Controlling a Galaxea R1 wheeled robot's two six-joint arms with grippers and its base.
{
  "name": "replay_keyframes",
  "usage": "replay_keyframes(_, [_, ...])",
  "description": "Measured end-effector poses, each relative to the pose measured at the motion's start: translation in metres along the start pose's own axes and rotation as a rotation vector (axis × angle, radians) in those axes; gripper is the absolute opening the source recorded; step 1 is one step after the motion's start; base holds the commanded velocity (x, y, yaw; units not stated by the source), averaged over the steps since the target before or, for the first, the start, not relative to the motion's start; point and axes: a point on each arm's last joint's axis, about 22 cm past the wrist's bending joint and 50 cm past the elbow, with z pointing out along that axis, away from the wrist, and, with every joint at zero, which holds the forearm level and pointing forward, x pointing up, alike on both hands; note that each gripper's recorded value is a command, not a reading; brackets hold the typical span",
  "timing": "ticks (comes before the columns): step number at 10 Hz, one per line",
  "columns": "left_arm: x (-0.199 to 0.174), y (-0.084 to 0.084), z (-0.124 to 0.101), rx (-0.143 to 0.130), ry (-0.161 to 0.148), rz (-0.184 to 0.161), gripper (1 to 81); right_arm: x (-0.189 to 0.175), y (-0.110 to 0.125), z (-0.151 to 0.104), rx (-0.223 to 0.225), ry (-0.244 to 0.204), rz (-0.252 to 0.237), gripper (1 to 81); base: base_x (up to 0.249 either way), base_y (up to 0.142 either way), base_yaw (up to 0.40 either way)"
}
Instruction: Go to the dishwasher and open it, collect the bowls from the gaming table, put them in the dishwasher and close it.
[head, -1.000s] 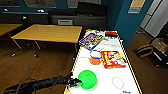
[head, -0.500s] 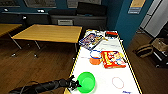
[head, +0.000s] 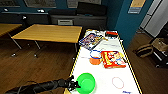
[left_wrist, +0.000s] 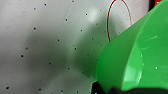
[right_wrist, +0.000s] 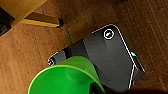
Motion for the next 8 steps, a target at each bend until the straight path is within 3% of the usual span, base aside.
replay_keyframes(3, [-0.01, 0.031, -0.02, -0.056, -0.032, 0.057, 1.0, -0.001, 0.0, 0.0, 0.001, -0.002, -0.006, 1.0, 0.0, 0.0, 0.0])
replay_keyframes(6, [-0.01, 0.041, -0.059, -0.077, -0.022, 0.092, 1.0, 0.002, -0.004, -0.001, 0.009, 0.006, -0.017, 1.0, 0.0, 0.0, 0.0])
replay_keyframes(8, [-0.017, 0.057, -0.089, -0.095, -0.006, 0.129, 1.0, 0.008, -0.01, -0.004, 0.023, 0.029, -0.037, 1.0, 0.0, 0.0, 0.0])
